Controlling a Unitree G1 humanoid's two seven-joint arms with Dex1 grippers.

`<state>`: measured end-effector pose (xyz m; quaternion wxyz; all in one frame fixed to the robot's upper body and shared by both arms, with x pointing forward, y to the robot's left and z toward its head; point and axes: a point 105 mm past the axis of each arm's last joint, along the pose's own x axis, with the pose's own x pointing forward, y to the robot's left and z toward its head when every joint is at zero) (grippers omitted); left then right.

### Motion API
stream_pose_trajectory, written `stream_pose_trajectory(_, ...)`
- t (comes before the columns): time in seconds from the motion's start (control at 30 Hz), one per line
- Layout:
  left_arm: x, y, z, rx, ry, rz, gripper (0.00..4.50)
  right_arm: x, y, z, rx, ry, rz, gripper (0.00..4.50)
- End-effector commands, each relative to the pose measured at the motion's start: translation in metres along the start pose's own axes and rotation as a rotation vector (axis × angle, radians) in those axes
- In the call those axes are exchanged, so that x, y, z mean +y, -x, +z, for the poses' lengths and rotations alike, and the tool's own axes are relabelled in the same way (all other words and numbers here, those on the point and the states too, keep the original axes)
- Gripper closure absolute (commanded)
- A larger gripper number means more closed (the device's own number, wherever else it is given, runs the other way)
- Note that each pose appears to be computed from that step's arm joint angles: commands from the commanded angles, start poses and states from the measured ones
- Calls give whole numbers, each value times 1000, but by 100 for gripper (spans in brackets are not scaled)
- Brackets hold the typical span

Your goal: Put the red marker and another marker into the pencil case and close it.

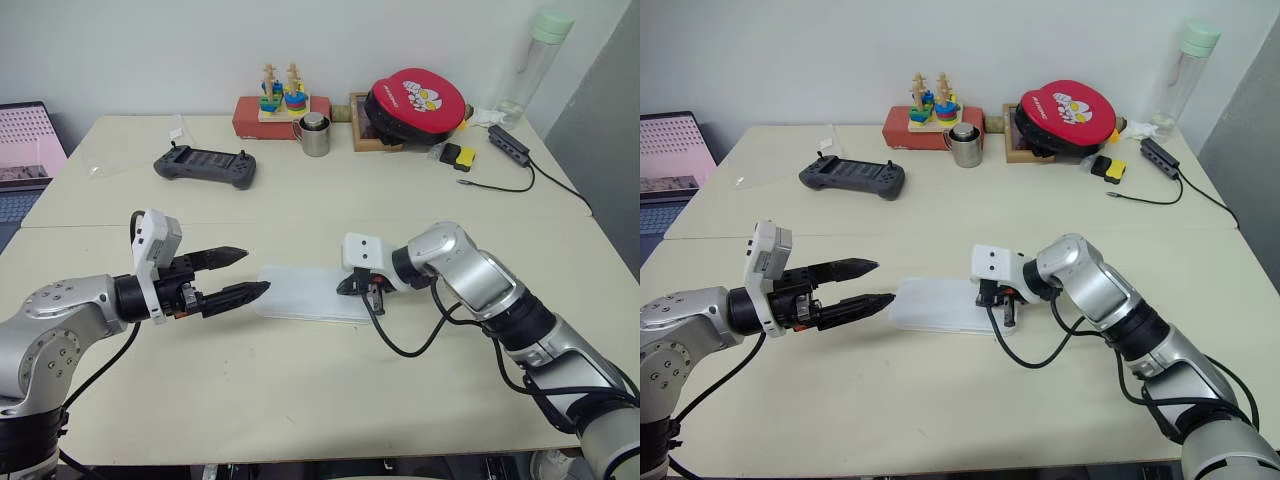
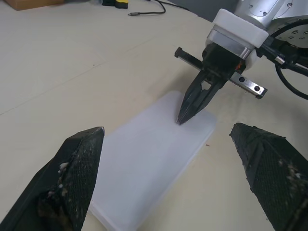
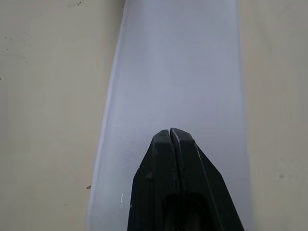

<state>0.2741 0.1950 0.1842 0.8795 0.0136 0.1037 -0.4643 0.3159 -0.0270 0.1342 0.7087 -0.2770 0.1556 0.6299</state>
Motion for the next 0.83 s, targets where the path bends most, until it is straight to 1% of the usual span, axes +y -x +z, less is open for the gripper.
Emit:
stream_pose_trajectory(0.03, 26, -4, 18, -87, -21, 124, 0, -17, 37, 44, -292, 1, -149, 450)
stream_pose_trajectory(0.07, 33, -5, 20, -100, -17, 156, 0, -22, 45, 45, -334, -6, -199, 450)
stream_pose_trajectory(0.1, 45, -8, 20, -110, -27, 214, 0, -35, 55, 41, -353, -33, -300, 450)
stream_pose_trajectory(0.17, 66, -11, 19, -126, -35, 325, 0, -54, 75, 21, -337, -116, -455, 414)
stream_pose_trajectory(0.2, 78, -11, 17, -134, -28, 385, 0, -56, 85, 9, -321, -157, -495, 398)
stream_pose_trajectory(0.3, 98, -10, 9, -125, -40, 483, 0, -55, 108, -21, -284, -249, -563, 316)
stream_pose_trajectory(0.37, 102, -9, 3, -102, -61, 494, 0, -50, 120, -34, -270, -289, -589, 272)
stream_pose_trajectory(0.43, 104, -8, 1, -91, -74, 495, 0, -47, 128, -40, -261, -310, -612, 217)
stream_pose_trajectory(0.57, 108, -5, 3, -86, -89, 504, 0, -49, 138, -41, -266, -331, -673, 118)
stream_pose_trajectory(0.67, 107, -3, 3, -85, -95, 500, 0, -53, 138, -40, -275, -339, -701, 49)
stream_pose_trajectory(0.7, 106, -3, 3, -82, -96, 499, 0, -54, 139, -40, -278, -342, -712, 14)
stream_pose_trajectory(0.73, 106, -3, 3, -79, -99, 498, 0, -55, 139, -39, -279, -344, -719, 2)
stream_pose_trajectory(0.83, 106, -2, 5, -85, -94, 507, 0, -58, 140, -41, -289, -355, -727, 2)
